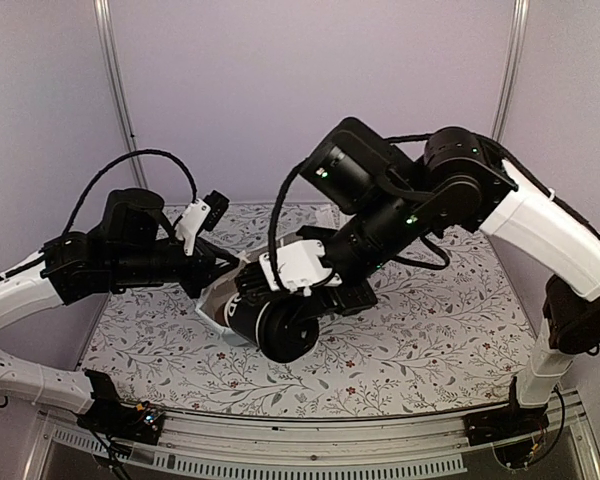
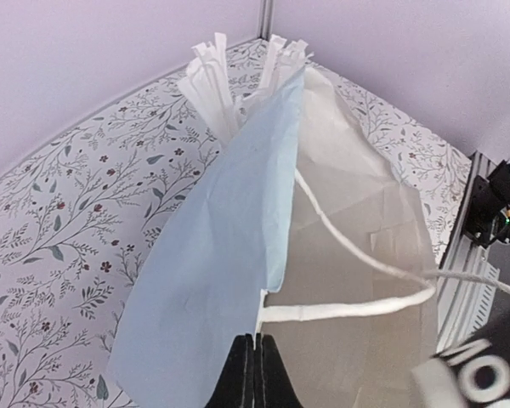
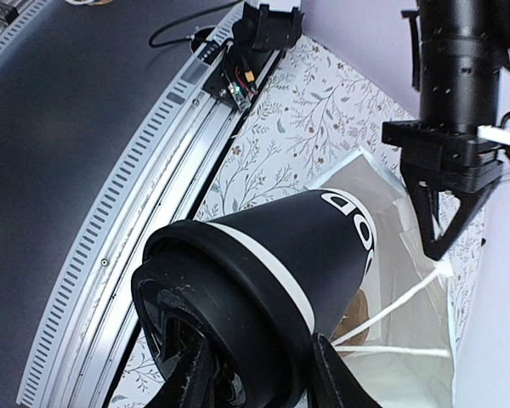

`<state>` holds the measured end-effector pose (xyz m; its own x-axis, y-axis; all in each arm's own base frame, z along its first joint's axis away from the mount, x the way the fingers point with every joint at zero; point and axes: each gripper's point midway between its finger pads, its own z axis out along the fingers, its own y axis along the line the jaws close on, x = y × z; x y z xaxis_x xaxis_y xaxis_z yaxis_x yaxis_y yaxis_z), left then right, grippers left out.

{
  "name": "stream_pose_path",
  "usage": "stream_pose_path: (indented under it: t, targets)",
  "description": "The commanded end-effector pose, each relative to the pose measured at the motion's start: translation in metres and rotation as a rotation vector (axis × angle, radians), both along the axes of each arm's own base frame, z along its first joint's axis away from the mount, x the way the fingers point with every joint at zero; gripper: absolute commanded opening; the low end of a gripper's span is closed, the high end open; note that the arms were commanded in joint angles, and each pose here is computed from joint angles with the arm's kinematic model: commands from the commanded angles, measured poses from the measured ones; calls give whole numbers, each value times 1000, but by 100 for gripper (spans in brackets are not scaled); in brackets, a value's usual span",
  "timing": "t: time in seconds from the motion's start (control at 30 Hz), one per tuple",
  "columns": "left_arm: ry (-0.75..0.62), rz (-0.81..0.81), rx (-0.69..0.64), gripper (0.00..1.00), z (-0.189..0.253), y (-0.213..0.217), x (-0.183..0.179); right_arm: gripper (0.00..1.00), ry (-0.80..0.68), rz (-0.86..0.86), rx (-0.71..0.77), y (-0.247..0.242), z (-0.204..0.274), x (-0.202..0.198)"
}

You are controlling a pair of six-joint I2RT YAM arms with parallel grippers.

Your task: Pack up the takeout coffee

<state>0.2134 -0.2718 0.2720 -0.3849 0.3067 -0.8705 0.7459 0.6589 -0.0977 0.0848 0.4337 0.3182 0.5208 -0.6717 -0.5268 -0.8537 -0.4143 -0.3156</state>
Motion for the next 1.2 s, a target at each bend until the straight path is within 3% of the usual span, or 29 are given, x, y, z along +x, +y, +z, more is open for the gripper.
stream_pose_path:
  t: [0.0, 0.2, 0.33, 0.6, 0.9, 1.07, 1.17]
  targets:
    - [21, 145, 46, 0, -5, 30, 25, 32, 6, 33, 125, -32, 57, -19]
    - [63, 207, 52, 0, -16, 46, 49, 33, -77, -67, 158, -74, 74, 1]
    - [70, 232, 37, 0, -16, 49, 55, 33, -23, -184, 103, -111, 50, 35]
    - [59, 274, 7, 1, -10, 61, 54, 34, 313, -450, -139, -208, -88, 84]
    - [16, 282, -30, 35, 9, 68, 49, 34, 736, -807, -203, -281, -168, 150]
    - [8, 282, -36, 49, 11, 68, 50, 40, 813, -945, -204, -300, -196, 181]
    - [21, 268, -30, 51, 6, 64, 50, 48, 826, -994, -216, -304, -212, 190]
